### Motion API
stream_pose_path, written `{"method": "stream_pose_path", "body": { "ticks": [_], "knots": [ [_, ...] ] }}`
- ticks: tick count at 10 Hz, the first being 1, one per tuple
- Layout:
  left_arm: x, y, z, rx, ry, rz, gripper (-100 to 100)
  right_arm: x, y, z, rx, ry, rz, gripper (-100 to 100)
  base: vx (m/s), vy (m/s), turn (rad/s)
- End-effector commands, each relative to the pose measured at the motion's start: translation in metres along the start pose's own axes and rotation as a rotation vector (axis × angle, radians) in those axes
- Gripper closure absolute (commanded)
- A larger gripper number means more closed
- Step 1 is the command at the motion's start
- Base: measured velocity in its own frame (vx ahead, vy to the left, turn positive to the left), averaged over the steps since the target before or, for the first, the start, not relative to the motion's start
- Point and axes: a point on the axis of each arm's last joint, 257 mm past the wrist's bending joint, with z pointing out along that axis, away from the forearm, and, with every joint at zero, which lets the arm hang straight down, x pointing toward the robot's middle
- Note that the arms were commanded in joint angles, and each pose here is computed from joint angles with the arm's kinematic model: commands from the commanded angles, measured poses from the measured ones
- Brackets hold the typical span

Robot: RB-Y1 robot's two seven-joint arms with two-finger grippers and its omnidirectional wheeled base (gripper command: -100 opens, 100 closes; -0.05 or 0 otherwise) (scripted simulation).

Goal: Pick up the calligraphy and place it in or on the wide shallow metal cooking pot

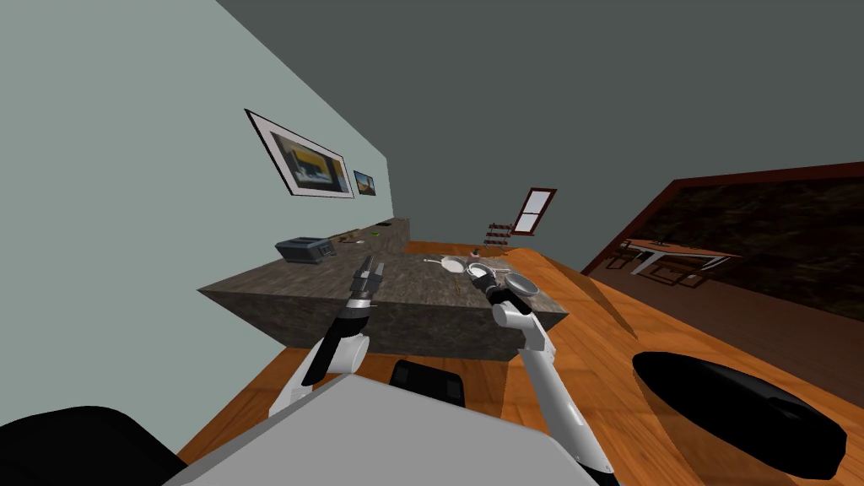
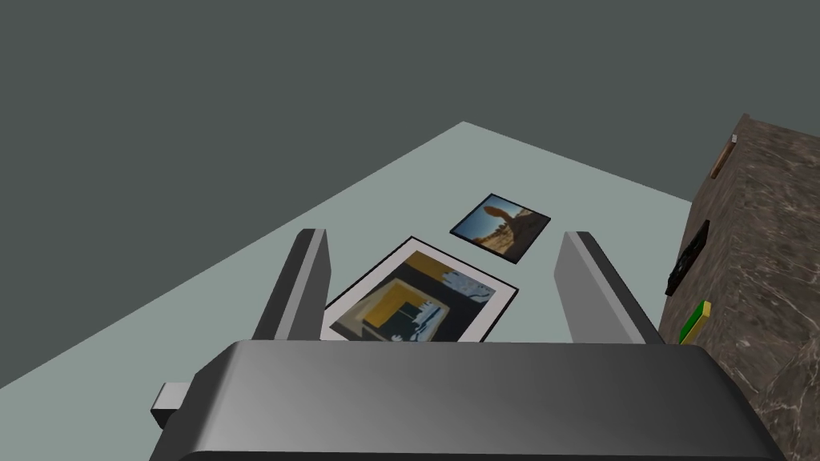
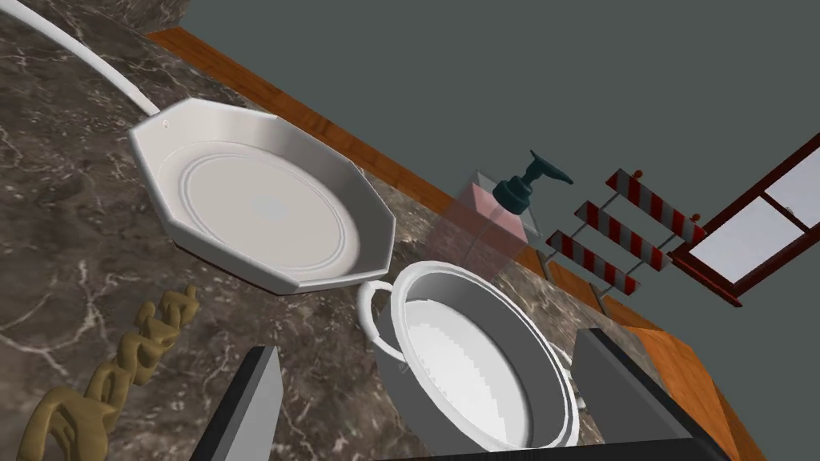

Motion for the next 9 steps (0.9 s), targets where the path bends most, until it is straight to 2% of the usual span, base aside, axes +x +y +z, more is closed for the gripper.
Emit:
{"method": "stream_pose_path", "body": {
  "ticks": [1,8,9],
  "knots": [
    [0.000,0.000,0.000,0.000,0.000,0.000,0,-0.012,-0.004,0.009,0.039,-0.046,0.068,-100,0.018,0.050,-0.018],
    [0.000,0.000,0.000,0.000,0.000,0.000,0,-0.053,-0.018,0.024,0.133,-0.208,0.281,-100,0.014,0.055,-0.012],
    [0.000,0.000,0.000,0.000,0.000,0.000,0,-0.063,-0.018,0.027,0.150,-0.252,0.329,-100,0.023,0.071,-0.011]
  ]
}}
